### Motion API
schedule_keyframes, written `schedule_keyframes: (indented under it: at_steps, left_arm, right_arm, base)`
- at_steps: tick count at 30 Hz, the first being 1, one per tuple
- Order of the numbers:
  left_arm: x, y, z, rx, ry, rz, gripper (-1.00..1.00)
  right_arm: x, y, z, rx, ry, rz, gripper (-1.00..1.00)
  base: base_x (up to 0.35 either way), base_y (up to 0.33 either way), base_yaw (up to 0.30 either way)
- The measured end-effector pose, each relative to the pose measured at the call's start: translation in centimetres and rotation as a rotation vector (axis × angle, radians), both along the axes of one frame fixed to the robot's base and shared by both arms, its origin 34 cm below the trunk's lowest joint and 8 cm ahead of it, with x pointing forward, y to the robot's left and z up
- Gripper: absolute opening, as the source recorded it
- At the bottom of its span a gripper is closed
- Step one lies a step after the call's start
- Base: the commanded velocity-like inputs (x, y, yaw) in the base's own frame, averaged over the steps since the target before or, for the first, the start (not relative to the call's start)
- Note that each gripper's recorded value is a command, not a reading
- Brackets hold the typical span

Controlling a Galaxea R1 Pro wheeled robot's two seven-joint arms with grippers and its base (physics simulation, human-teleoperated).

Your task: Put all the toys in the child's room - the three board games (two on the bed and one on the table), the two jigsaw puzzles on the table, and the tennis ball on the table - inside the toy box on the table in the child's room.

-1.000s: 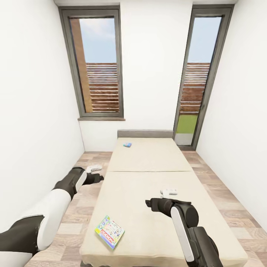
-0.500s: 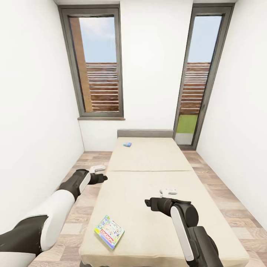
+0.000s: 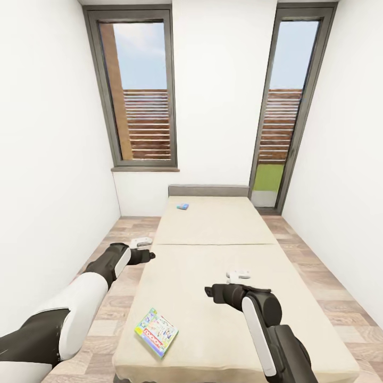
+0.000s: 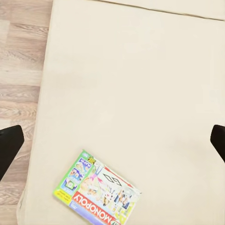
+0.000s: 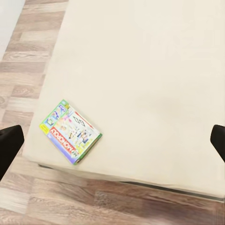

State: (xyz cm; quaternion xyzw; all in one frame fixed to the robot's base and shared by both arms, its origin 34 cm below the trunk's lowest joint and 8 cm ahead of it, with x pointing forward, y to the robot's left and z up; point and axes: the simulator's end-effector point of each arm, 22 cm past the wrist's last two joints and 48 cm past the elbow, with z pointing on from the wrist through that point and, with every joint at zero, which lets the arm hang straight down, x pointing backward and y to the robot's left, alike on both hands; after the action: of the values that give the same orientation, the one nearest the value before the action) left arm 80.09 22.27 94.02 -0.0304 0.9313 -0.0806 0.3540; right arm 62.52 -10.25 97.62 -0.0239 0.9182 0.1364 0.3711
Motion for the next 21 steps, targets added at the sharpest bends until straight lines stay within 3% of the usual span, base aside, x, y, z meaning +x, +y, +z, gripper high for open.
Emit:
schedule_keyframes:
  at_steps: [21]
  left_arm:
    - [0.4,0.0,-2.4,-0.002,0.006,0.000,1.00]
  right_arm:
    - [0.2,1.7,-2.0,-0.010,-0.015,0.043,1.00]
  base:
    - [0.000,0.000,0.000]
